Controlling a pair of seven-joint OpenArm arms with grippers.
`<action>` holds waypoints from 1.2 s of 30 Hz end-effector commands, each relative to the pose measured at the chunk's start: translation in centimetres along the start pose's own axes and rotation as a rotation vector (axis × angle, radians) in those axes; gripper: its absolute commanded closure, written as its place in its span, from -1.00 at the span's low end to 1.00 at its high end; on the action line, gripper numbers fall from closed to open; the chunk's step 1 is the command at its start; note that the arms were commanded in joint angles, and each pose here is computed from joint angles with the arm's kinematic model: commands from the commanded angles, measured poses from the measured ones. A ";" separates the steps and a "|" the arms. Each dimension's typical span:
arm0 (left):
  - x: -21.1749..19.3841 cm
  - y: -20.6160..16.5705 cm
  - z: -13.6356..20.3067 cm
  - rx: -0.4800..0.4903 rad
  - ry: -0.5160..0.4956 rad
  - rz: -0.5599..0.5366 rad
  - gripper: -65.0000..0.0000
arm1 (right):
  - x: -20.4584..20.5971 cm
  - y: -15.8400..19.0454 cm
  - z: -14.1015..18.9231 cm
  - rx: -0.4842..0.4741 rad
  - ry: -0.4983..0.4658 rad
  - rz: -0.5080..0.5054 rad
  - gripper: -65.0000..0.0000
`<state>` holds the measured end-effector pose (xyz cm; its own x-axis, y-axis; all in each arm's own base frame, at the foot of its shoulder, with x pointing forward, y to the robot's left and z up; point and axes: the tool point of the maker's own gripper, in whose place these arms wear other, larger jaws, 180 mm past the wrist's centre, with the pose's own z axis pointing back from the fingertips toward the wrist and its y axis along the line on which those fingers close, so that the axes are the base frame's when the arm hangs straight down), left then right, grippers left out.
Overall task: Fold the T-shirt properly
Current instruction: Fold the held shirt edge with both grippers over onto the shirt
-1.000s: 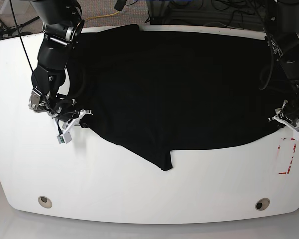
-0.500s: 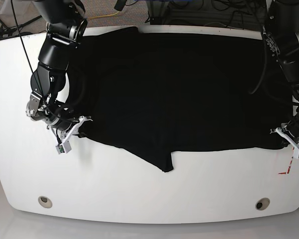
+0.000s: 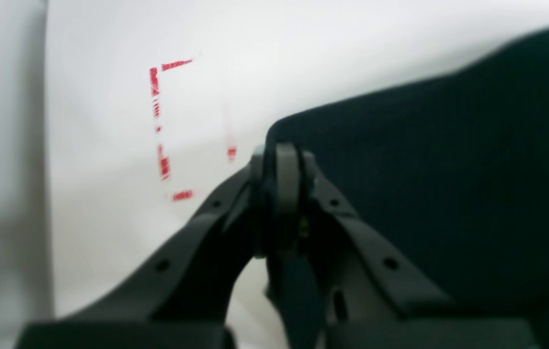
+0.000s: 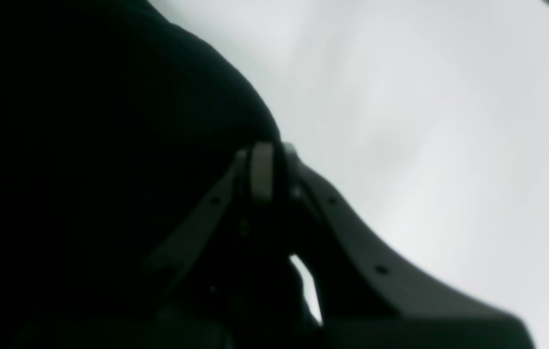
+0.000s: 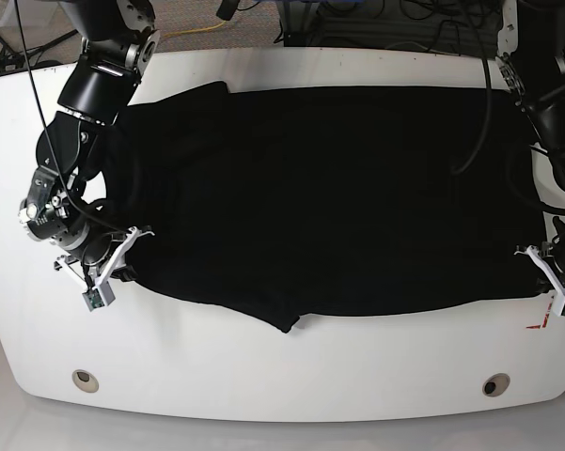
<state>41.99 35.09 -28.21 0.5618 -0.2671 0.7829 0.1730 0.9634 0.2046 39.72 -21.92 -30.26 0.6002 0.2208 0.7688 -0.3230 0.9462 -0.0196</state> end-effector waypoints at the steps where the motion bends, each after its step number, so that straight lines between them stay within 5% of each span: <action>1: 1.9 1.3 2.5 0.070 -0.028 -0.056 0.98 | 1.8 -0.4 1.8 -0.039 -0.062 0.052 1.00; 15: -2.9 -0.2 9.2 0.206 0.147 -0.146 0.98 | -2.7 -0.2 3.1 -0.063 0.004 0.038 1.00; 36: -13.1 -2.9 14.3 0.201 0.426 -0.185 0.97 | -10.5 -0.1 4.6 -0.073 0.150 -0.041 1.00</action>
<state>22.63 35.42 -31.50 0.8284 -0.3622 0.4273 0.1686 0.8886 0.4265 29.65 -24.82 -36.51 0.7410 0.1976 0.6418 -0.2465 0.9691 -0.0137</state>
